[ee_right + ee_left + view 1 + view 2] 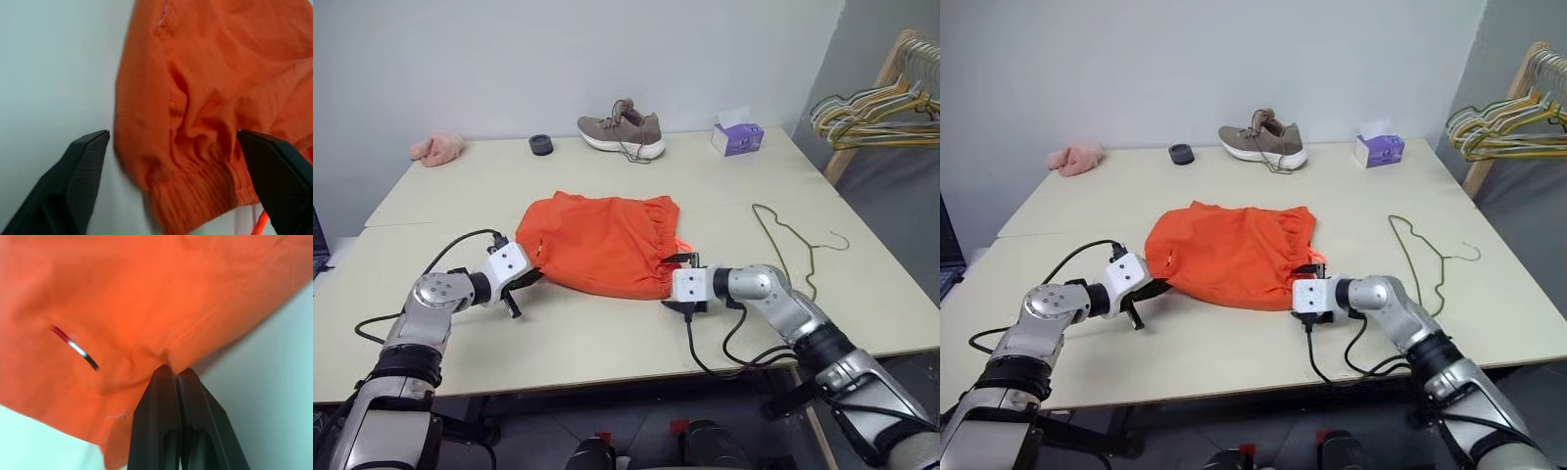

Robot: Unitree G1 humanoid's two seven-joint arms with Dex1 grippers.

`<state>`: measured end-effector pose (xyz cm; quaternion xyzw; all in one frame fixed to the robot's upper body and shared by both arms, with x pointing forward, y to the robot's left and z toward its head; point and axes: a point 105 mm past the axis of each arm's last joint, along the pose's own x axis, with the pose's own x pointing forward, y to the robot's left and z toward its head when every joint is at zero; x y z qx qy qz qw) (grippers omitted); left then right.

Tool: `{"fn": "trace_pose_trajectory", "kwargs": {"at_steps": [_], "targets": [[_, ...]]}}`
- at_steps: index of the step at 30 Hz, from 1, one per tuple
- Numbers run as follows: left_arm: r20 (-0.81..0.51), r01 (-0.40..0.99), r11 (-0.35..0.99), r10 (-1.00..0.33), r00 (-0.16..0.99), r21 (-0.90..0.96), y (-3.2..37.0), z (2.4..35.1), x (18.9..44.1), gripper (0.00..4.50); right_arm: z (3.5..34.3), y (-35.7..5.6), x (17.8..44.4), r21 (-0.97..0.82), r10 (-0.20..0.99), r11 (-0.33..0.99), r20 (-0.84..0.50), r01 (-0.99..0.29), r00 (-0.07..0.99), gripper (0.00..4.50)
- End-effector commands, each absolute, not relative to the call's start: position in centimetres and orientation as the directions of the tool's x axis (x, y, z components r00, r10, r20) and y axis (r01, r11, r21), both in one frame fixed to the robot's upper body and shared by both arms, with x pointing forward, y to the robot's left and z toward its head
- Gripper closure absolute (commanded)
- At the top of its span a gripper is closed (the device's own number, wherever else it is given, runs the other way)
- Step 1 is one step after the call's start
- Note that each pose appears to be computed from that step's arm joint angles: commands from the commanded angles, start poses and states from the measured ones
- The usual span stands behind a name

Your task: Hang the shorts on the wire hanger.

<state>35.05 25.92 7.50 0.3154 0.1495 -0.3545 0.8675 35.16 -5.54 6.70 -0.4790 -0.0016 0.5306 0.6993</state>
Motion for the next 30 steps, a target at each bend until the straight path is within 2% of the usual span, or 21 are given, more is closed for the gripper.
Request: {"fn": "trace_pose_trajectory", "kwargs": {"at_steps": [1,6,10,15,20,24,27,30], "targets": [[-0.452,0.700,0.541,-0.536,0.714,0.466,26.1,9.4,34.9,4.50,6.9,-6.9,36.6,-0.696,0.704,-0.042,-0.530,-0.717,0.473,1.29],[-0.481,0.739,0.504,-0.561,0.674,0.448,25.4,9.2,34.1,4.50,8.7,-7.7,37.9,-0.745,0.703,-0.061,-0.505,-0.664,0.501,3.11],[-0.598,0.842,0.385,-0.593,0.539,0.378,25.1,8.0,31.6,4.50,9.0,-8.5,37.0,-0.703,0.713,-0.145,-0.562,-0.697,0.419,4.47],[-0.768,0.970,0.209,-0.599,0.227,0.124,25.3,6.3,25.6,4.50,8.4,-8.8,33.3,-0.549,0.739,-0.224,-0.634,-0.805,0.227,4.47],[-0.765,0.978,0.210,-0.627,0.148,0.017,24.7,6.9,23.6,4.50,8.8,-8.9,29.9,-0.397,0.755,-0.266,-0.652,-0.879,0.066,4.47],[-0.644,0.956,0.293,-0.732,0.224,-0.002,22.9,9.7,24.9,4.50,11.2,-9.0,27.9,-0.222,0.792,-0.242,-0.608,-0.944,-0.060,4.47],[-0.578,0.925,0.368,-0.736,0.353,0.096,22.6,11.7,27.9,4.50,13.0,-8.5,29.4,-0.206,0.824,-0.167,-0.567,-0.964,-0.022,4.47],[-0.435,0.806,0.514,-0.679,0.592,0.294,23.0,14.8,33.5,4.50,15.3,-7.9,33.5,-0.235,0.867,0.008,-0.483,-0.972,0.124,4.47]]}}
